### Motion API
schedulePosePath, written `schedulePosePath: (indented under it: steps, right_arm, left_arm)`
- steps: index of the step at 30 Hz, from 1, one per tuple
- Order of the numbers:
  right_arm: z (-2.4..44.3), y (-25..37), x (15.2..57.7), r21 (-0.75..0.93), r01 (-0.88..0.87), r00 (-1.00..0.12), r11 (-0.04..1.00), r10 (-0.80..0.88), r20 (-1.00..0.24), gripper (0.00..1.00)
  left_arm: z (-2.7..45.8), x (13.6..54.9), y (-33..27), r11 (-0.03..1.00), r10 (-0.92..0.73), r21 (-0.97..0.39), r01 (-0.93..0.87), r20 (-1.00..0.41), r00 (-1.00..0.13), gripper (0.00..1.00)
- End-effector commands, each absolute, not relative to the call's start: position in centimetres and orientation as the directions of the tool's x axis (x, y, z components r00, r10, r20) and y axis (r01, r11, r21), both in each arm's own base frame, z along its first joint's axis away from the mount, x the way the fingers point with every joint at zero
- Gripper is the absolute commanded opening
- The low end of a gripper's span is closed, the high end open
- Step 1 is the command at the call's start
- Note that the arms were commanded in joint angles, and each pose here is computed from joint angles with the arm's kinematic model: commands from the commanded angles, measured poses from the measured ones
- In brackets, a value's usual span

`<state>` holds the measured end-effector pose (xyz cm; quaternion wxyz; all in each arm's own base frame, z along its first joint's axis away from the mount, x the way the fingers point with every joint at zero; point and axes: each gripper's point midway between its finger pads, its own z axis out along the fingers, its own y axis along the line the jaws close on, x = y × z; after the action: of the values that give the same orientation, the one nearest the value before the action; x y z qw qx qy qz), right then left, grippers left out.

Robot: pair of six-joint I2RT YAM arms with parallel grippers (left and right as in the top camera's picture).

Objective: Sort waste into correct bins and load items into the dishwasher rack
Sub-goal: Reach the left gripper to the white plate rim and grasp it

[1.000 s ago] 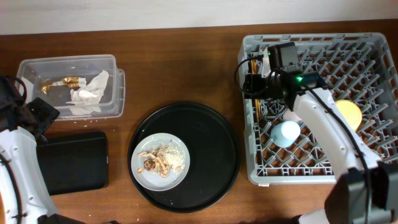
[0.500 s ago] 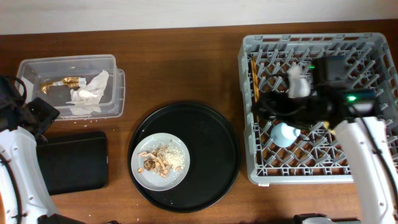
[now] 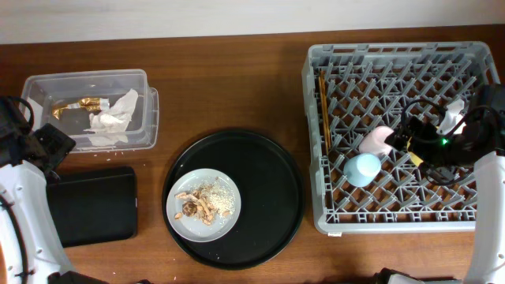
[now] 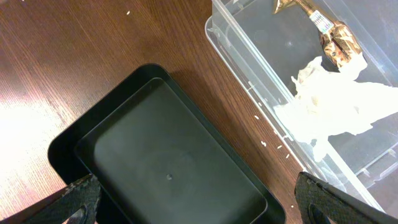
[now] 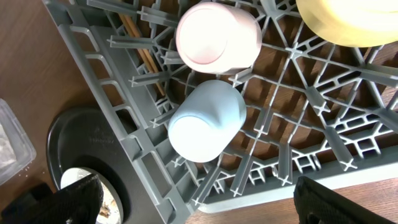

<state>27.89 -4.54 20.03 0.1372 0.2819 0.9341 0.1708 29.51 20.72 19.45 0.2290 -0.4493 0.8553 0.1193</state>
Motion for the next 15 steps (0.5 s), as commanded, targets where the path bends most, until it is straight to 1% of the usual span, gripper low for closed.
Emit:
schedulePosePath:
  steps: [1, 10, 12, 13, 14, 15]
  right_arm:
    - [20.6, -4.8, 27.8, 0.391, 0.475, -0.799, 0.788, 0.573, -0.183, 0.99]
    - [20.6, -4.8, 27.8, 0.391, 0.475, -0.799, 0.788, 0.573, -0.183, 0.99]
    - [20.6, -4.8, 27.8, 0.391, 0.475, -0.799, 0.788, 0.573, -0.183, 0.99]
    - [20.6, -4.8, 27.8, 0.391, 0.475, -0.799, 0.788, 0.573, -0.183, 0.99]
    - [20.6, -4.8, 27.8, 0.391, 0.475, -0.799, 0.788, 0.573, -0.183, 0.99]
    - [20.6, -4.8, 27.8, 0.391, 0.475, -0.799, 0.788, 0.573, -0.183, 0.99]
  left_arm:
    - [19.9, 29.4, 20.9, 0.558, -0.713, -0.002, -0.830, -0.512, -0.479, 0.99]
    - [19.9, 29.4, 20.9, 0.558, -0.713, -0.002, -0.830, -0.512, -0.479, 0.99]
    - [19.9, 29.6, 20.7, 0.560, -0.721, -0.024, -0.828, -0.507, -0.473, 0.99]
    - [19.7, 30.2, 19.7, 0.565, -0.745, -0.085, -0.821, -0.481, -0.463, 0.99]
    - [19.2, 31.1, 17.1, 0.598, -0.775, -0.206, -0.775, -0.398, -0.492, 0.99]
    - [18.9, 31.3, 14.7, 0.609, -0.790, -0.294, -0.737, -0.310, -0.529, 0.99]
